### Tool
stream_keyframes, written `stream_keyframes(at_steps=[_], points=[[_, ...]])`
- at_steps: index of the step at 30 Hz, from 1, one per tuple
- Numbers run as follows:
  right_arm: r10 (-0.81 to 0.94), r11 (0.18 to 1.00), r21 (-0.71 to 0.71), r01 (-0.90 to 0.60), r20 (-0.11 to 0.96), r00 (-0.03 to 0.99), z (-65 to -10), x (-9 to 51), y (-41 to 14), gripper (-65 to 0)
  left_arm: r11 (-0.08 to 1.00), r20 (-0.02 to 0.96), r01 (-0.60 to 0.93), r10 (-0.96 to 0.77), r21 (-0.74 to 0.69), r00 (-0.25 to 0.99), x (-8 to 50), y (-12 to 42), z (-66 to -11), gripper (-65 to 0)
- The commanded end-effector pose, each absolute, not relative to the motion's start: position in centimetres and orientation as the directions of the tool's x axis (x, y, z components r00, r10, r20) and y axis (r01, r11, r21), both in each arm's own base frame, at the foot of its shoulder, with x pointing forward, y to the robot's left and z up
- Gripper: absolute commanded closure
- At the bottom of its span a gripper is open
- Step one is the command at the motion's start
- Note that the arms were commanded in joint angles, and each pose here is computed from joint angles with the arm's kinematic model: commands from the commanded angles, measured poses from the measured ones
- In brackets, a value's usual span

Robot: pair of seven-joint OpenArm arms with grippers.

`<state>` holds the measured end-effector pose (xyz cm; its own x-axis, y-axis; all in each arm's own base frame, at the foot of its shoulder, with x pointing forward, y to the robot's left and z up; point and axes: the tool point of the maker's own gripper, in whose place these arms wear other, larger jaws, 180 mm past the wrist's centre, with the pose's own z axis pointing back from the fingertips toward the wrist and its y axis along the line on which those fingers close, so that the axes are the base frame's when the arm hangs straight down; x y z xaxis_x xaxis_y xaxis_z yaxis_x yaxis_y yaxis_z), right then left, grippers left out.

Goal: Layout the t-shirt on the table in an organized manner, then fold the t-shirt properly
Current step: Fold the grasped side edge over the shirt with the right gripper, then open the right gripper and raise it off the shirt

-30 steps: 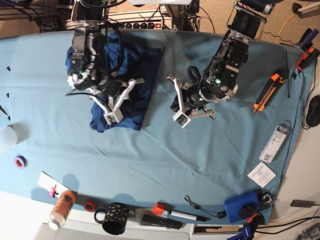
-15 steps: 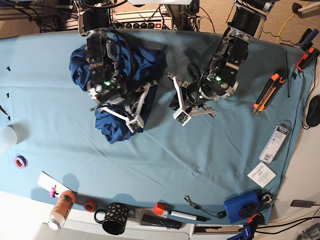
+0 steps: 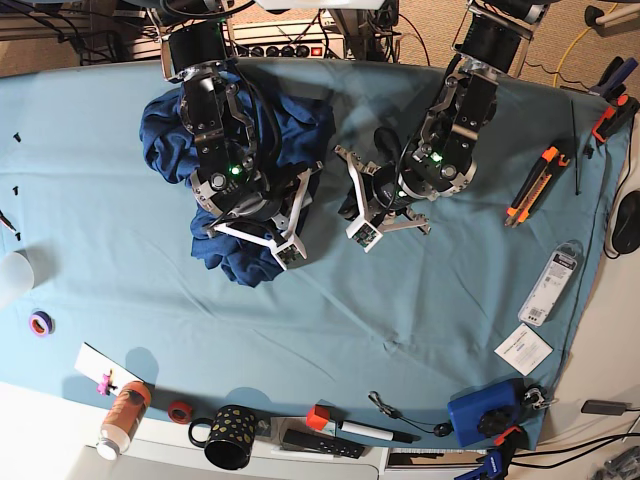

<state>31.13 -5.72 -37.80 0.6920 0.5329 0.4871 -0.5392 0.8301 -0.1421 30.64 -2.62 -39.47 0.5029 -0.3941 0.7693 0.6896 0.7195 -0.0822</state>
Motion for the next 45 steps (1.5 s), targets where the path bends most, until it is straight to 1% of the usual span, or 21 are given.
stream_keyframes(at_steps=[1,4,7,10,17,19,23,25,29,33,37,38,39,41,43,45], points=[[0.524,0.831,-0.150,-0.536,0.535,0.663,-36.5,32.3,-5.3,-28.9,0.717,0.769,0.693,-0.400,-0.076,0.498,30.8,-2.7,-39.1,-2.4],[0.514,0.831,-0.135,-0.539,0.555,0.654,-36.3,32.4,-4.8,-28.9,0.717,0.769,0.693,-0.400,-0.076,0.498,30.8,-2.7,-39.1,-2.4],[0.489,0.825,-0.083,-0.559,0.598,0.634,-35.6,32.4,-3.5,-28.9,0.717,0.769,0.693,-0.401,-0.076,0.498,30.8,-2.7,-39.1,-2.4],[0.469,0.805,-0.044,-0.592,0.658,0.589,-33.6,32.3,-2.1,-28.9,0.717,0.769,0.693,-0.400,-0.076,0.498,30.8,-2.7,-39.1,-2.4],[0.440,0.797,-0.109,-0.594,0.778,0.447,-27.4,32.7,-1.2,-28.9,0.717,0.769,0.693,-0.401,-0.075,0.498,30.8,-2.7,-39.1,-2.4],[0.441,0.799,-0.122,-0.589,0.783,0.437,-27.0,32.6,-1.3,-28.9,0.717,0.769,0.693,-0.401,-0.075,0.498,30.8,-2.7,-39.1,-2.4],[0.423,0.829,-0.113,-0.548,0.769,0.480,-27.9,32.4,-2.4,-28.9,0.717,0.767,0.693,-0.405,-0.071,0.498,30.8,-2.4,-39.2,-2.4],[0.391,0.854,-0.092,-0.513,0.763,0.514,-28.4,32.2,-3.7,-28.9,0.718,0.765,0.693,-0.409,-0.068,0.498,30.8,-2.3,-39.3,-2.4],[0.229,0.911,0.034,-0.411,0.787,0.573,-28.5,32.2,-7.8,-28.9,0.722,0.761,0.689,-0.414,-0.060,0.500,30.9,-1.8,-39.4,-2.4],[0.059,0.917,0.188,-0.352,0.809,0.585,-27.7,31.2,-12.2,-28.9,0.724,0.760,0.688,-0.413,-0.060,0.501,30.9,-1.7,-39.5,-2.4],[-0.052,0.934,0.251,-0.253,0.798,0.601,-28.0,28.8,-17.4,-28.9,0.724,0.760,0.688,-0.413,-0.060,0.501,30.9,-1.7,-39.4,-2.7],[-0.069,0.942,0.252,-0.222,0.791,0.608,-28.3,27.9,-18.8,-29.0,0.724,0.760,0.687,-0.413,-0.060,0.501,30.9,-1.7,-39.4,-3.9],[-0.085,0.950,0.250,-0.188,0.785,0.613,-28.6,27.1,-20.1,-30.7,0.724,0.760,0.687,-0.413,-0.060,0.501,30.9,-1.7,-39.4,-5.7],[-0.106,0.965,0.233,-0.123,0.772,0.627,-29.3,25.2,-22.4,-37.8,0.724,0.760,0.687,-0.413,-0.060,0.501,30.9,-1.7,-39.4,-10.1],[-0.131,0.970,0.232,-0.078,0.762,0.634,-29.6,23.7,-24.0,-38.9,0.724,0.760,0.687,-0.413,-0.060,0.501,30.9,-1.7,-39.4,-13.8],[-0.152,0.969,0.239,-0.054,0.760,0.631,-29.5,22.8,-25.0,-38.9,0.724,0.760,0.687,-0.413,-0.060,0.502,30.9,-1.7,-39.4,-14.5]])
